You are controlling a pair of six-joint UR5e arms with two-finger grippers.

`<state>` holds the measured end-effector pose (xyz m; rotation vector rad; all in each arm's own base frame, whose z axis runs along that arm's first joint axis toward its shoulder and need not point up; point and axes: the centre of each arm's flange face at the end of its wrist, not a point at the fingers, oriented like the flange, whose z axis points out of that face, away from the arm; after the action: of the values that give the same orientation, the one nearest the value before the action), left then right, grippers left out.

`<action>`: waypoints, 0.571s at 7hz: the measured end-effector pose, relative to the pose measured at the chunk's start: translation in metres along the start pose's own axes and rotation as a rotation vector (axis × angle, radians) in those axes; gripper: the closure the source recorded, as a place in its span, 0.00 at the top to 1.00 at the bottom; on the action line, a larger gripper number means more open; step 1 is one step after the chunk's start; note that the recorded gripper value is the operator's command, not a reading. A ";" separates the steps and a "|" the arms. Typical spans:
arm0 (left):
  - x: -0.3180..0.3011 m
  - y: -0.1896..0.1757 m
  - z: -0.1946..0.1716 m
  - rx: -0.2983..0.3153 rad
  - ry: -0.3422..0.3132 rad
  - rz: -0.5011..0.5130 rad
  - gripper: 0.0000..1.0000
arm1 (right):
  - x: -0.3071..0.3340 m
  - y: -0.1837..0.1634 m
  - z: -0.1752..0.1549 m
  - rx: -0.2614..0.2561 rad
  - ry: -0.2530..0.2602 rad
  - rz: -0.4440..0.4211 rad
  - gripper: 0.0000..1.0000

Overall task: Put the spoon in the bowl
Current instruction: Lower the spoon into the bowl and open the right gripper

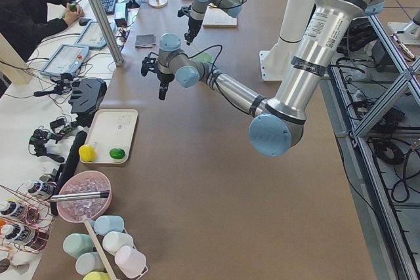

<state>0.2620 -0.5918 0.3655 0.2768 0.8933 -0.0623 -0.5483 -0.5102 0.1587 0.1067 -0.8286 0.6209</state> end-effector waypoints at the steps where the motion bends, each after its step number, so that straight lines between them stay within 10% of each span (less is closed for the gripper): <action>1: -0.005 -0.001 0.000 -0.003 -0.001 0.001 0.98 | -0.005 -0.002 0.003 0.022 0.003 -0.002 0.00; 4: -0.012 -0.004 0.000 -0.002 -0.007 -0.006 0.98 | -0.016 0.004 0.025 0.053 -0.015 -0.014 0.00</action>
<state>0.2535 -0.5962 0.3740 0.2719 0.8868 -0.0684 -0.5753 -0.5225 0.1638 0.1655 -0.8251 0.6295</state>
